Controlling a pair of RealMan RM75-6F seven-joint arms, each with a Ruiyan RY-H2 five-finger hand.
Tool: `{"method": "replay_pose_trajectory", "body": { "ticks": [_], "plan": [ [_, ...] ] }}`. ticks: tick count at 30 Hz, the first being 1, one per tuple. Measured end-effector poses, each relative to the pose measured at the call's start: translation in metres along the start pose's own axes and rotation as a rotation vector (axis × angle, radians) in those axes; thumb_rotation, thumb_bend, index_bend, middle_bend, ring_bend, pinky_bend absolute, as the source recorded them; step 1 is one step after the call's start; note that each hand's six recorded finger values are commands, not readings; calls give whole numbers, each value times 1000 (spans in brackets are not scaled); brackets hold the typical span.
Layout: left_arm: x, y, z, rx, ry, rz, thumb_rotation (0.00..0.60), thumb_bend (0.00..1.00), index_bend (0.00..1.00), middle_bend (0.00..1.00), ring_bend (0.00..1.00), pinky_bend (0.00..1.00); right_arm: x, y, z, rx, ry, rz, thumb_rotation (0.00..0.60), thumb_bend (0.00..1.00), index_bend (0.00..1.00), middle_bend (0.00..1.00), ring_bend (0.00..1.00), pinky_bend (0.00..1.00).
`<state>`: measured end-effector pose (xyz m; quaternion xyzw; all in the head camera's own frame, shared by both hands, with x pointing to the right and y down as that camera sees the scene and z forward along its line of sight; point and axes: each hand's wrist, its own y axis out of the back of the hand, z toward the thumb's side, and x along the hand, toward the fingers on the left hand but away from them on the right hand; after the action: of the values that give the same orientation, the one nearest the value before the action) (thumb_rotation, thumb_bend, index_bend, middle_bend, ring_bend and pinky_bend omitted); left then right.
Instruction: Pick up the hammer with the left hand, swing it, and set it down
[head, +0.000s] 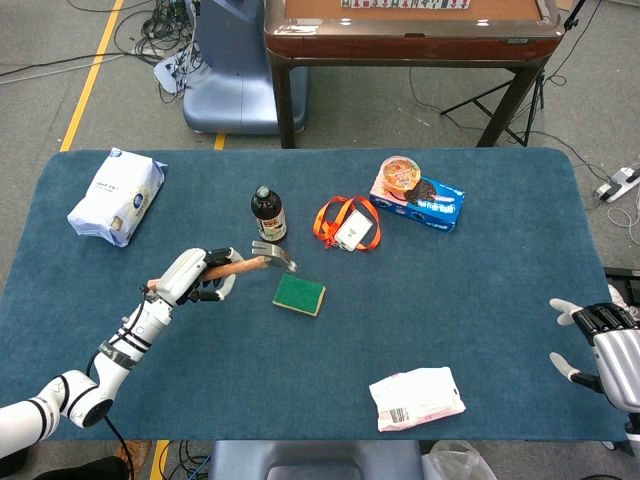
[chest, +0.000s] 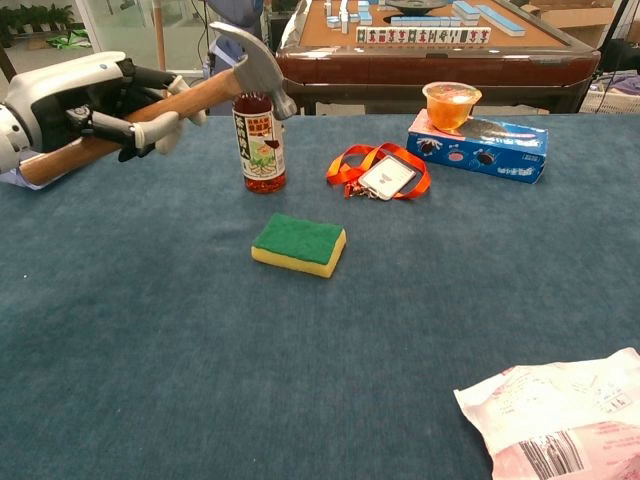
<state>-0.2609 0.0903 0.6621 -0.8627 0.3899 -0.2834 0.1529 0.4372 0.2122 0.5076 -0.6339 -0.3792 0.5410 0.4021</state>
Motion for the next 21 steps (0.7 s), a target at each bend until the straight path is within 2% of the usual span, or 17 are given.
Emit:
{"method": "replay_pose_trajectory", "body": {
  "ticks": [2, 7, 12, 18, 21],
  "plan": [
    [2, -3, -4, 57, 3, 2, 600, 575, 726, 784, 771, 998, 0, 0, 0, 2, -2, 3, 600, 188, 281, 418, 321, 278],
    [10, -16, -20, 282, 10, -10, 600, 575, 725, 784, 771, 998, 0, 0, 0, 4, -5, 4, 600, 187, 281, 419, 321, 278],
    [18, -42, -33, 486, 0, -75, 600, 575, 722, 784, 768, 998, 1, 0, 0, 6, -9, 5, 600, 188, 281, 419, 321, 278],
    [20, -61, -41, 522, 16, -147, 600, 576, 723, 784, 767, 998, 2, 0, -2, 5, -17, 5, 600, 187, 281, 419, 321, 278],
    [20, -61, -40, 483, 26, -142, 600, 575, 723, 784, 766, 998, 3, 1, -3, 5, -19, 2, 600, 187, 281, 419, 321, 278]
  ]
}}
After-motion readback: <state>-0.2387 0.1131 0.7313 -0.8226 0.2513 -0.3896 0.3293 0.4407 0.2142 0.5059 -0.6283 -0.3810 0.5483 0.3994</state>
